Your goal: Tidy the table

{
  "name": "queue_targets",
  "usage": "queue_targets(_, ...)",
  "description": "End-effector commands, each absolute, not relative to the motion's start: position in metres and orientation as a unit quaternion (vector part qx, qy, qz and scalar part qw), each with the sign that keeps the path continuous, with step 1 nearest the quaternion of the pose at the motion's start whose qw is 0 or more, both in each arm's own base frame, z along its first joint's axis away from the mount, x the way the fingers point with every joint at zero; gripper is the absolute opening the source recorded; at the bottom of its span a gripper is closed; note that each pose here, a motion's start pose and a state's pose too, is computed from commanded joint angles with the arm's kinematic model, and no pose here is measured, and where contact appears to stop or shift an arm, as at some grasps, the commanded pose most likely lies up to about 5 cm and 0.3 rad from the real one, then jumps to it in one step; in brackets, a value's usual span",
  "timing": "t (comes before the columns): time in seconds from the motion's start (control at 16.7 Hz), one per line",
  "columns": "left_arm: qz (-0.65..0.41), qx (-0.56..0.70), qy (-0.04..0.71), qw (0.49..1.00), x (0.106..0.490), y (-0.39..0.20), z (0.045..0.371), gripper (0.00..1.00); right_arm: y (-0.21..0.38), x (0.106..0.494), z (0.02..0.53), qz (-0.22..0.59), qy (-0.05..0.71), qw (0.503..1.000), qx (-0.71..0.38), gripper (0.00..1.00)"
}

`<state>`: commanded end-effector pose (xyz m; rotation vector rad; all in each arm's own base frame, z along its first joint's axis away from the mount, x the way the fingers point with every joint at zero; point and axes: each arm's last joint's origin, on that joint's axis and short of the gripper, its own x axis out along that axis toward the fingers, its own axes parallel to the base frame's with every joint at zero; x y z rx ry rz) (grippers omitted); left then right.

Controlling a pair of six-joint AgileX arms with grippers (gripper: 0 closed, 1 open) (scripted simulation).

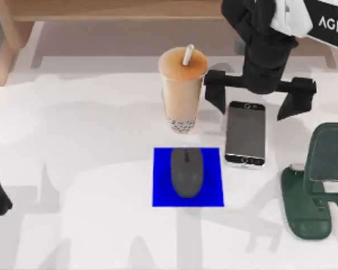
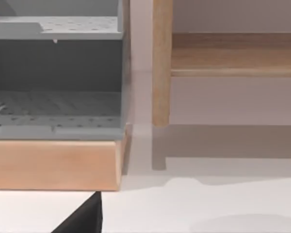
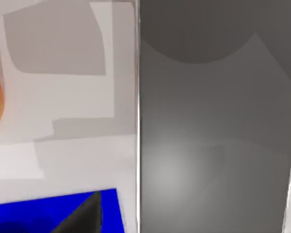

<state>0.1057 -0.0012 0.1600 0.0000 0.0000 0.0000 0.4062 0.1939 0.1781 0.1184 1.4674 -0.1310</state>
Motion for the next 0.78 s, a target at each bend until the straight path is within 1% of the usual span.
queue_targets(0.3, 0.0, 0.0, 0.0, 1.0, 0.106, -0.001, 0.16, 1.0, 0.194, 0.405, 0.179, -0.059, 0.669, 0.739, 0.053, 1.0)
queue_targets(0.48, 0.0, 0.0, 0.0, 1.0, 0.106, -0.001, 0.16, 1.0, 0.18, 0.406, 0.174, -0.06, 0.669, 0.739, 0.053, 1.0)
queue_targets(0.66, 0.0, 0.0, 0.0, 1.0, 0.106, -0.001, 0.16, 1.0, 0.167, 0.413, 0.154, -0.061, 0.669, 0.739, 0.054, 1.0)
queue_targets(0.78, 0.0, 0.0, 0.0, 1.0, 0.106, -0.001, 0.16, 1.0, 0.169, 0.416, 0.133, -0.062, 0.67, 0.738, 0.054, 1.0)
